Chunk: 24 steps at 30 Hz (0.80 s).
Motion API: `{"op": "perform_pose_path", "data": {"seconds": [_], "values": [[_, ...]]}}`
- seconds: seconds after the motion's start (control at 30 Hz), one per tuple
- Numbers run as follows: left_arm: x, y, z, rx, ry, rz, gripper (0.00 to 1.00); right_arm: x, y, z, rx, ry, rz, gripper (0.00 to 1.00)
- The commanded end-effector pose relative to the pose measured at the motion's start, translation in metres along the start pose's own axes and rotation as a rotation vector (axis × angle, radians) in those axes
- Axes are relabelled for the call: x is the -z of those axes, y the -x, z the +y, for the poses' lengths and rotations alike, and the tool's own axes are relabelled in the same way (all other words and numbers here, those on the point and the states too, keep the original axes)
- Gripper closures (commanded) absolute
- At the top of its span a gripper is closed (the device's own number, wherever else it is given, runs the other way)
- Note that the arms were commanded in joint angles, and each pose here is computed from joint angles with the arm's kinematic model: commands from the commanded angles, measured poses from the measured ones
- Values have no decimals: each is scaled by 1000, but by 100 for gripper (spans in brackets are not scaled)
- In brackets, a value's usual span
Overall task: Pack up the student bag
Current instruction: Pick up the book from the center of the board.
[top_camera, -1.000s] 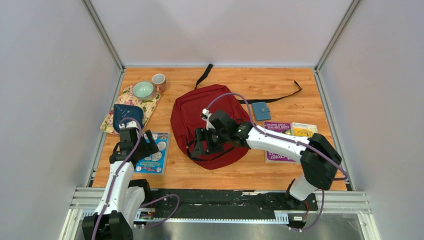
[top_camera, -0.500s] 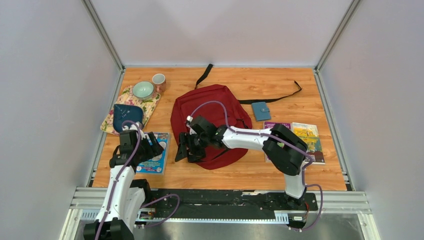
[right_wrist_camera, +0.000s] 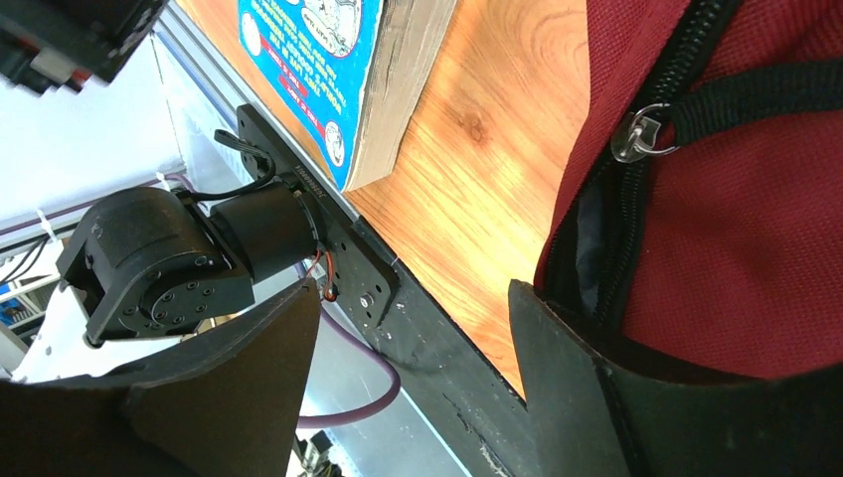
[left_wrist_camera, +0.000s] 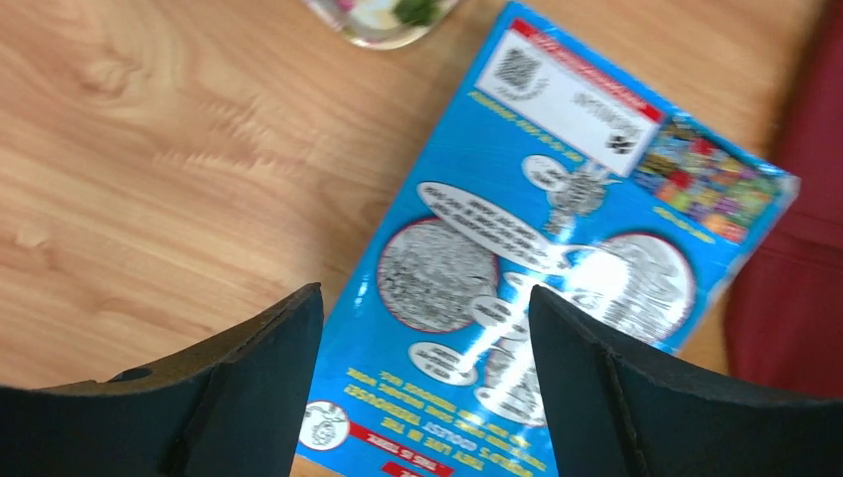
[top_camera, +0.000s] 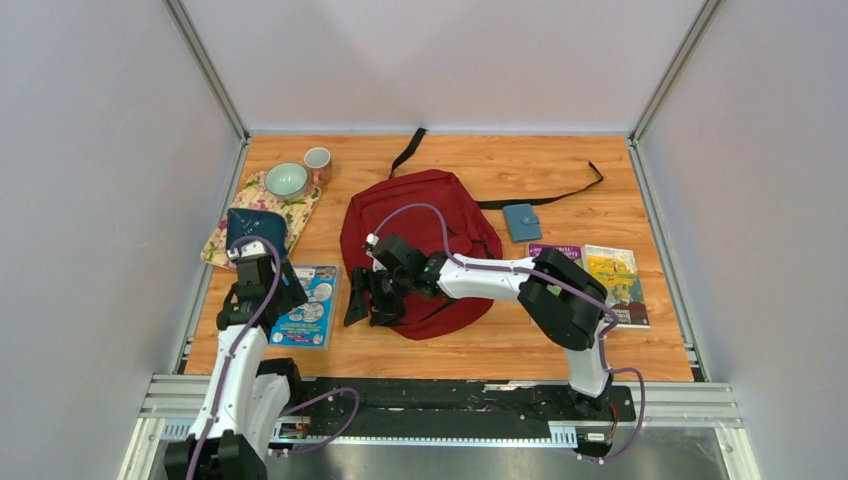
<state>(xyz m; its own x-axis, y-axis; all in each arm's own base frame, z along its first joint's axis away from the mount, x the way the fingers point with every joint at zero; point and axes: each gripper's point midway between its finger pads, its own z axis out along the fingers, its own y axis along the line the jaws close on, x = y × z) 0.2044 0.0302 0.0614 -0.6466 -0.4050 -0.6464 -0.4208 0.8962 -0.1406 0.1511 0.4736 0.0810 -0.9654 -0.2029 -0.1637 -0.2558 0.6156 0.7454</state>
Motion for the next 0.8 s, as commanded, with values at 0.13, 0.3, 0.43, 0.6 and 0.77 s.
{"op": "perform_pose_path", "data": {"seconds": [0.13, 0.3, 0.43, 0.6, 0.77], "values": [[-18, 0, 22, 13, 138, 15, 16, 22, 10, 39, 109, 75, -59, 25], [-16, -6, -2, 25, 5, 47, 16, 21, 10, 46, 125, 77, -67, 25], [-11, -17, -25, 57, -132, 81, 17, 28, 16, 52, 127, 70, -136, 26], [-9, -31, -34, 86, -196, 116, 18, 41, 25, 56, 129, 42, -214, 26], [-7, -50, -47, 122, -275, 173, 21, 45, 31, 63, 135, 49, -252, 26]]}}
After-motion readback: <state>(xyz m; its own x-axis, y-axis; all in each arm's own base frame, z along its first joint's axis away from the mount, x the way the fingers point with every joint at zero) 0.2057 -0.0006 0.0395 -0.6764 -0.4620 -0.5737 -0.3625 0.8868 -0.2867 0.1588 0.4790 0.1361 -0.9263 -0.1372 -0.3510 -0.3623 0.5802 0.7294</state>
